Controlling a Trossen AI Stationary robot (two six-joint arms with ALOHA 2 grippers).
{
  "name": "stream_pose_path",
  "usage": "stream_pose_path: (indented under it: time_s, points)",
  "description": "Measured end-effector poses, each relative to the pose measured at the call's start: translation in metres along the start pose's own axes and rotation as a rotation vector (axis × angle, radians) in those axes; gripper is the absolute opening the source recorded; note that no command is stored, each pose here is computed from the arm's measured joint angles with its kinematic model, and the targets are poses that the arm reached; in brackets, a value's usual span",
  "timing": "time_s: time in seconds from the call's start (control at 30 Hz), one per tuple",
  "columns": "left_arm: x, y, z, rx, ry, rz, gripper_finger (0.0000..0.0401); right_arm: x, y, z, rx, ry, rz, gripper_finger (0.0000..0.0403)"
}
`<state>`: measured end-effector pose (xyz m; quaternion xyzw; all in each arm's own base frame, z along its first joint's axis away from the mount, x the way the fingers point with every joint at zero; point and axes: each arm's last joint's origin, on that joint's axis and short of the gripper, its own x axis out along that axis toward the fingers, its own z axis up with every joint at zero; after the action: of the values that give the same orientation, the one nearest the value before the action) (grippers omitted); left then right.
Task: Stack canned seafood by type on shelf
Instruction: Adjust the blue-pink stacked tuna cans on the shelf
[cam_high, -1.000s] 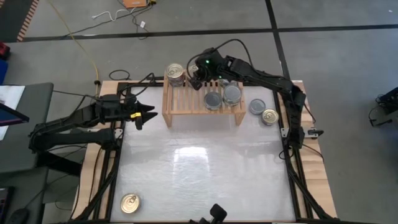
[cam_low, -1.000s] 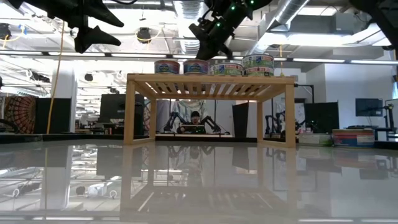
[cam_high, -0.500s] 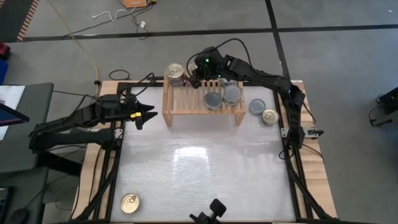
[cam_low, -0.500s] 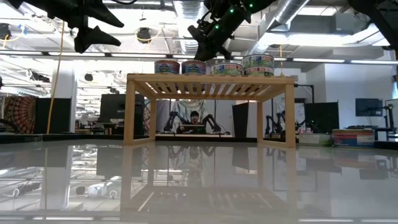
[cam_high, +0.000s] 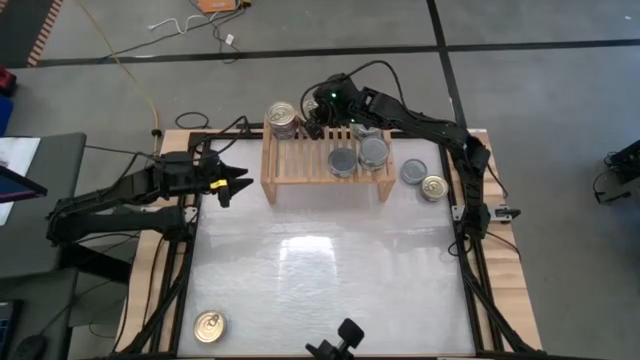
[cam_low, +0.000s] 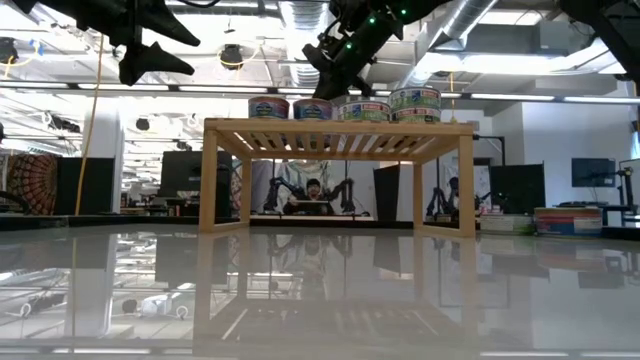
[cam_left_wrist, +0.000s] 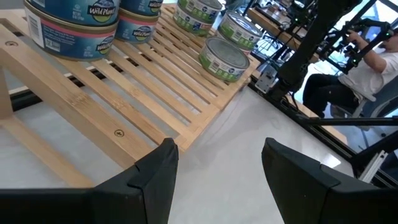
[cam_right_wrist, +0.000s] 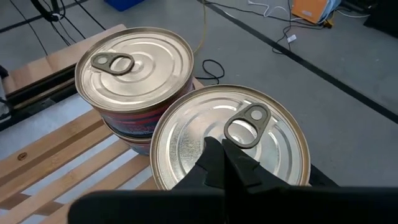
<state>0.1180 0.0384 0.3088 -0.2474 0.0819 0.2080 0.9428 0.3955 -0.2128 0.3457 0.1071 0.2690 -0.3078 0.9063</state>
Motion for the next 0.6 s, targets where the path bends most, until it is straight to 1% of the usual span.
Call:
stream_pose_path:
  time_s: [0.13,0.33,0.6]
  points:
    - [0.000,0.000,0.000,0.000,0.000,0.000,0.0222,-0.005,0.003,0.002,-0.002,-0.014,0.007,0.0016]
    - [0.000,0.000,0.000,0.000,0.000,0.000,0.0222,-0.029,0.001,0.013,0.005,-0.065,0.014,0.0031]
    - [0.000,0.000,0.000,-0.001,0.000,0.000,0.0222,-0.062,-0.004,0.015,-0.001,-0.020,0.008,0.0023]
